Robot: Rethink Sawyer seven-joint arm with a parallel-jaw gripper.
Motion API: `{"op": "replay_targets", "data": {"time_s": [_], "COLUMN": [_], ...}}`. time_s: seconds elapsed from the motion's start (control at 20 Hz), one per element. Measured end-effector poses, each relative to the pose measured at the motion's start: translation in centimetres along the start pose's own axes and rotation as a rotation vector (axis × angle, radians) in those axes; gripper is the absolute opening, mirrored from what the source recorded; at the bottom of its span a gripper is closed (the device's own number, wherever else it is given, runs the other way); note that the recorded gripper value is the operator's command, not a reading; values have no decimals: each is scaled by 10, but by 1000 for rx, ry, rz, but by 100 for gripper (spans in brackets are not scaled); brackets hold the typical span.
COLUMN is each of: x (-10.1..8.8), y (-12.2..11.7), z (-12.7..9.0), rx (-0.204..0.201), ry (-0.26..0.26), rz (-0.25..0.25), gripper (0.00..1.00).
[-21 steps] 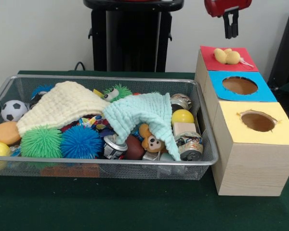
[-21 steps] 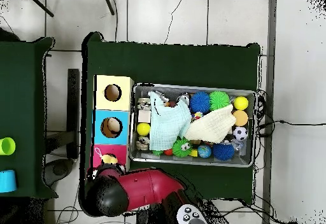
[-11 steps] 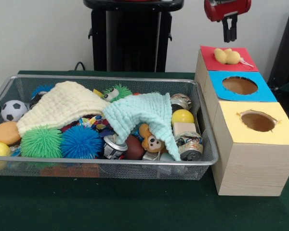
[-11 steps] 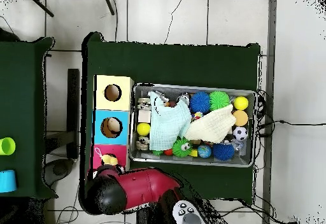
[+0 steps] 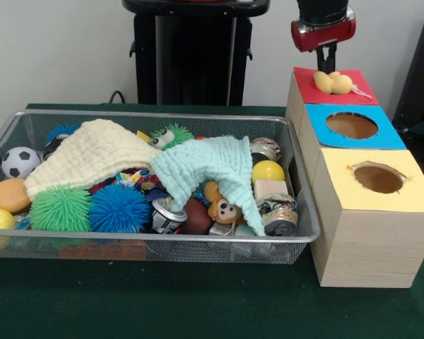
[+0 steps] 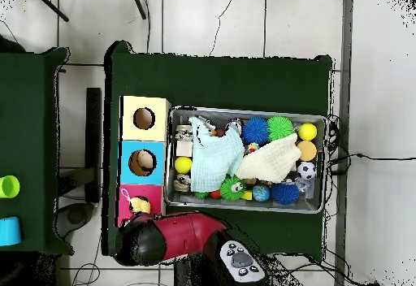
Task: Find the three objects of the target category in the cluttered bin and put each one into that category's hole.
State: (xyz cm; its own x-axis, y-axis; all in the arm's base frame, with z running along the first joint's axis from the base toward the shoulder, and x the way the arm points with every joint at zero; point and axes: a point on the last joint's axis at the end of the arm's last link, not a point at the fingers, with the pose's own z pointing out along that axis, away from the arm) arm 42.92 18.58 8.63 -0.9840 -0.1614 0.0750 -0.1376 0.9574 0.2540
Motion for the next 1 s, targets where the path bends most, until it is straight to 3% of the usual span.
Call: {"op": "replay_targets", "data": {"time_s": [0.6,1.0], "x": [1,1], "y": [9,8], "z": [-1,-6], "rx": [63,80], "ry": [-14,-11], "rz": [-29,-24], "gripper": [0,0]}}
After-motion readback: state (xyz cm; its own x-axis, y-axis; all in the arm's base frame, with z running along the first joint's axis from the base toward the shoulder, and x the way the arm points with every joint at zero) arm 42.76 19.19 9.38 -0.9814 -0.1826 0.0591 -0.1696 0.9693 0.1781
